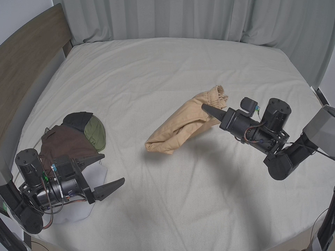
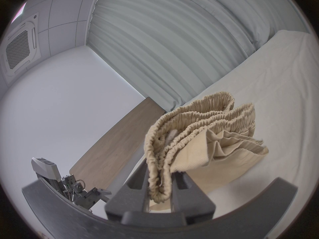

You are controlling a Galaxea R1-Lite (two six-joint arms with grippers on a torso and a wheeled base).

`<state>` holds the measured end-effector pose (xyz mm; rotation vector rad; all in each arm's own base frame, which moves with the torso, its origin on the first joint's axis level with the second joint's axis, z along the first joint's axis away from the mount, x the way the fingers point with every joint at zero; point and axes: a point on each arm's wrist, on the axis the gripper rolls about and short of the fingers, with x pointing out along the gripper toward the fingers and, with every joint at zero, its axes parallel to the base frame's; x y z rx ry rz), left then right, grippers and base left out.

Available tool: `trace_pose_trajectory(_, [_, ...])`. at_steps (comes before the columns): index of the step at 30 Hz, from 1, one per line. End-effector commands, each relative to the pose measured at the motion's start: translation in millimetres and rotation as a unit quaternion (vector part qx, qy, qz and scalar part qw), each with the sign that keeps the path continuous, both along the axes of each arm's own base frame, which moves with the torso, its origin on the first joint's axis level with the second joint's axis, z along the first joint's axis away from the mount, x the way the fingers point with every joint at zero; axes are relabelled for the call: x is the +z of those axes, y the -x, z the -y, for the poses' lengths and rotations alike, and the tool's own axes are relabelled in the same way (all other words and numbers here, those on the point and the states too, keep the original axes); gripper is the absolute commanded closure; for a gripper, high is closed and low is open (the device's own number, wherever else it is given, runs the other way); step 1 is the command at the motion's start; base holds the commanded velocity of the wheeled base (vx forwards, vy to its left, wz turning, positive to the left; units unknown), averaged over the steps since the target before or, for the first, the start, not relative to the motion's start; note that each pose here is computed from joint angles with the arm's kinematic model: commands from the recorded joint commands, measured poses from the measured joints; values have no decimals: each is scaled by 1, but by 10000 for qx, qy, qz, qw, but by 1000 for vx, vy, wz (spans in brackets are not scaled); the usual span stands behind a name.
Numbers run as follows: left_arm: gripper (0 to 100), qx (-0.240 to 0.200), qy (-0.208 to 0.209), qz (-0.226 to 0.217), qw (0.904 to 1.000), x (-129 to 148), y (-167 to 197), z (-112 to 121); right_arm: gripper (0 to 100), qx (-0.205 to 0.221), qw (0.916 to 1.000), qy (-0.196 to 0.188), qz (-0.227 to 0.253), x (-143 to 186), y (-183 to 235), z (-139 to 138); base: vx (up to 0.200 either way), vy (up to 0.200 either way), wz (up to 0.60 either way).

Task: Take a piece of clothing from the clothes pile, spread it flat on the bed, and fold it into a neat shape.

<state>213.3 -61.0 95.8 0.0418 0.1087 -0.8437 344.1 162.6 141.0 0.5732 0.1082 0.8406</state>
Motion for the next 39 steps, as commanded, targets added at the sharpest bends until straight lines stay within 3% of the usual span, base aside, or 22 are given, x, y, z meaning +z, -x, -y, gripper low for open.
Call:
trace_pose_trajectory(1, [0, -8, -2, -38, 10000, -1, 0, 0, 100, -39, 10000, -34, -29, 1, -26, -2, 0, 0, 0])
trace_pose_trajectory(30, [0, 10, -3, -130, 9999, -4, 1, -1, 100, -281, 9994, -212, -7, 27, -114, -14, 0, 0, 0])
trace_pose_trajectory(39, [0, 20, 10, -142, 9999, -4, 0, -2, 100, -334, 9988, -327, -139, 6, -138, -16, 0, 0, 0])
